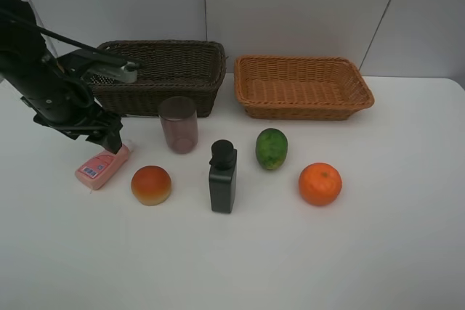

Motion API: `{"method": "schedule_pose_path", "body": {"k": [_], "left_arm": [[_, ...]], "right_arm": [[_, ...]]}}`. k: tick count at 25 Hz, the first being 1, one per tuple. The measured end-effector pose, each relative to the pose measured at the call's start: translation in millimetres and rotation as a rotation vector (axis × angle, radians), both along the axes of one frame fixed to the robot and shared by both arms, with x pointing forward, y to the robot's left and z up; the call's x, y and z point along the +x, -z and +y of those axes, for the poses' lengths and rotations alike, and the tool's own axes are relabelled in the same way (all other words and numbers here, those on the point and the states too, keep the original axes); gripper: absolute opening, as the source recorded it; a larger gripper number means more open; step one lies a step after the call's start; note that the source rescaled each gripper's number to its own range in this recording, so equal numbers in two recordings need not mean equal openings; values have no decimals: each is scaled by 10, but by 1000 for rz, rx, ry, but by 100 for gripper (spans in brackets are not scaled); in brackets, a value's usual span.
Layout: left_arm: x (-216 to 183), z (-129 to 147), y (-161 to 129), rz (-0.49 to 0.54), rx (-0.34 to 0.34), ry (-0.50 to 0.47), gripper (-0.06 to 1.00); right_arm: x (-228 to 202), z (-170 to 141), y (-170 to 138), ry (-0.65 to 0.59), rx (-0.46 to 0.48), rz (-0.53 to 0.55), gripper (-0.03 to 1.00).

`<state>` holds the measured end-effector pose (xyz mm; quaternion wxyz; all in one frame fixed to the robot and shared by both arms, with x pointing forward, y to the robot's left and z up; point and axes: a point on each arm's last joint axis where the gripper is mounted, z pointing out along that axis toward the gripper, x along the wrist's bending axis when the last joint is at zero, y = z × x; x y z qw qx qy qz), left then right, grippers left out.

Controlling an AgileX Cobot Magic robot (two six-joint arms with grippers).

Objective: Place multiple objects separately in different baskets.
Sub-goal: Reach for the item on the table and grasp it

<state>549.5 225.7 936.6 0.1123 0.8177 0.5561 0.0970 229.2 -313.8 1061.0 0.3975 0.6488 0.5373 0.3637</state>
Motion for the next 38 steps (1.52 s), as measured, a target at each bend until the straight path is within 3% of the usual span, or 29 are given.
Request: {"method": "schedule_pose_path", "body": {"k": [11,19,38], "left_arm": [[87,-59,143,81,72,64,100],[93,-44,344,142,103,54,100],[157,-65,599,141,98,57,100]], "right_arm": [[0,0,0,0,0,0,75],[0,0,0,0,0,0,75],[0,0,0,0,0,0,75]]}}
